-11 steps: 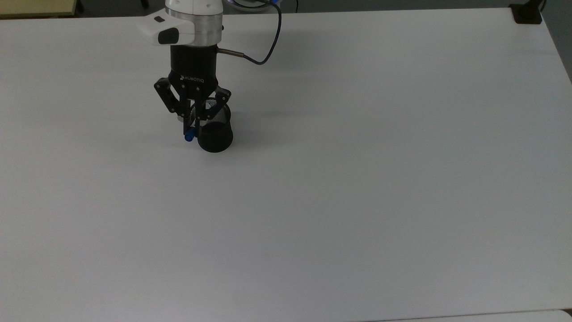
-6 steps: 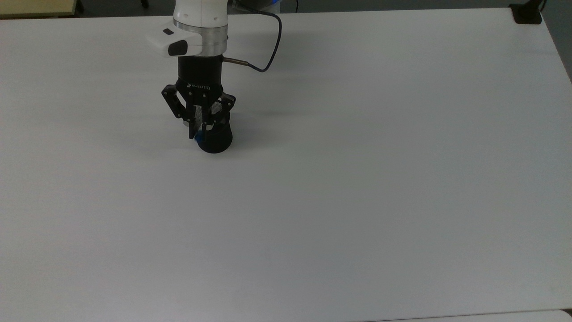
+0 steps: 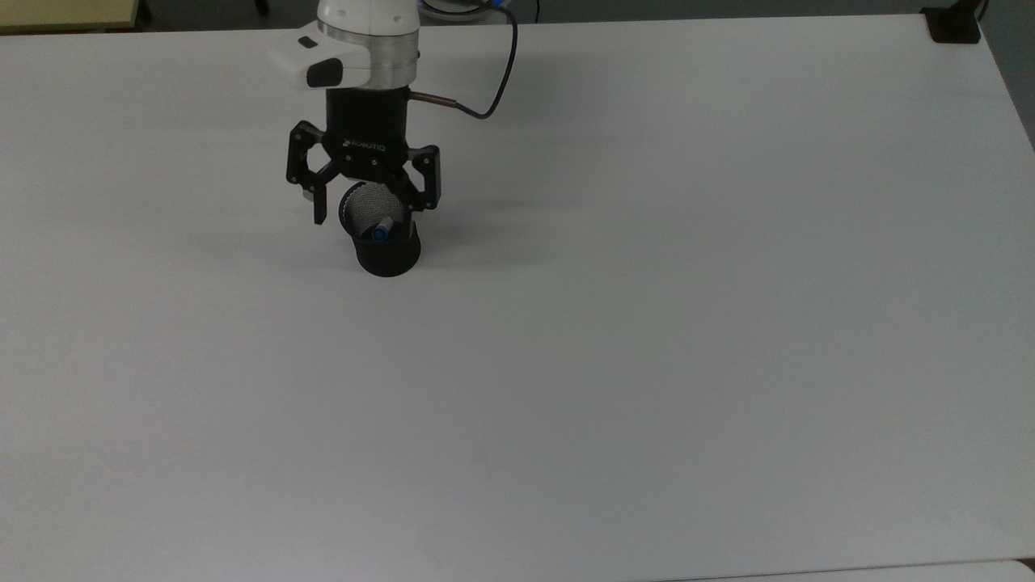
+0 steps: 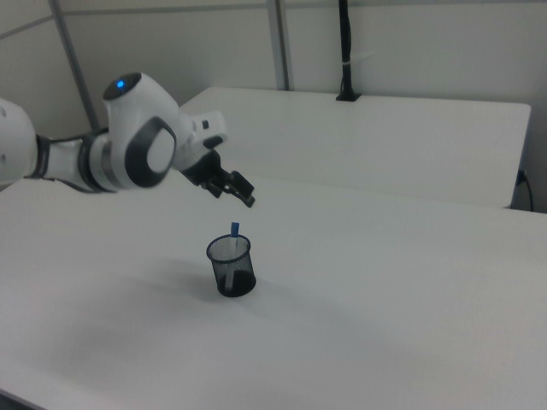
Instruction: Insert the marker
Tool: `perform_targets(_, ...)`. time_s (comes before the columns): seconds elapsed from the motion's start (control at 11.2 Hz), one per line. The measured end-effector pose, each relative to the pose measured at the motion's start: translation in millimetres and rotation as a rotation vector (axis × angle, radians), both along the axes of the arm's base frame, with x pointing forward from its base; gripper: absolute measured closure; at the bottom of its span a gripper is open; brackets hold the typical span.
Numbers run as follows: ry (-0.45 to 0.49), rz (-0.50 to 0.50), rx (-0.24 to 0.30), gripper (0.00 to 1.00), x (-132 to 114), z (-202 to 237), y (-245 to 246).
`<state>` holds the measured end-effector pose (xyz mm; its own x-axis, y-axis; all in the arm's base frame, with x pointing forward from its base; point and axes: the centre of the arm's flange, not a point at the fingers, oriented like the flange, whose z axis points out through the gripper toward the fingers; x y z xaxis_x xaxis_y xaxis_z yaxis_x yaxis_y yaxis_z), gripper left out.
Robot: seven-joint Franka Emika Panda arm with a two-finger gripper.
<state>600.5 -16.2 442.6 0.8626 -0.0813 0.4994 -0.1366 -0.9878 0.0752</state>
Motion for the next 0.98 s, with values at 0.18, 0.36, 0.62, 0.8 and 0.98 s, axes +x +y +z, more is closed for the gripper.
perform_targets(0.18,0.139,0.023,-0.029,0.0,3.4,29.0,45.1)
perform_targets(0.36,0.219,0.048,-0.02,0.0,-1.5,54.4,91.5)
perform_targets(0.62,0.355,0.024,0.014,0.0,-11.0,88.7,106.1)
perform_targets(0.8,0.44,0.054,0.023,0.0,-19.3,117.6,103.3)
perform_targets(0.98,0.489,0.064,0.015,0.0,-26.1,139.3,94.9)
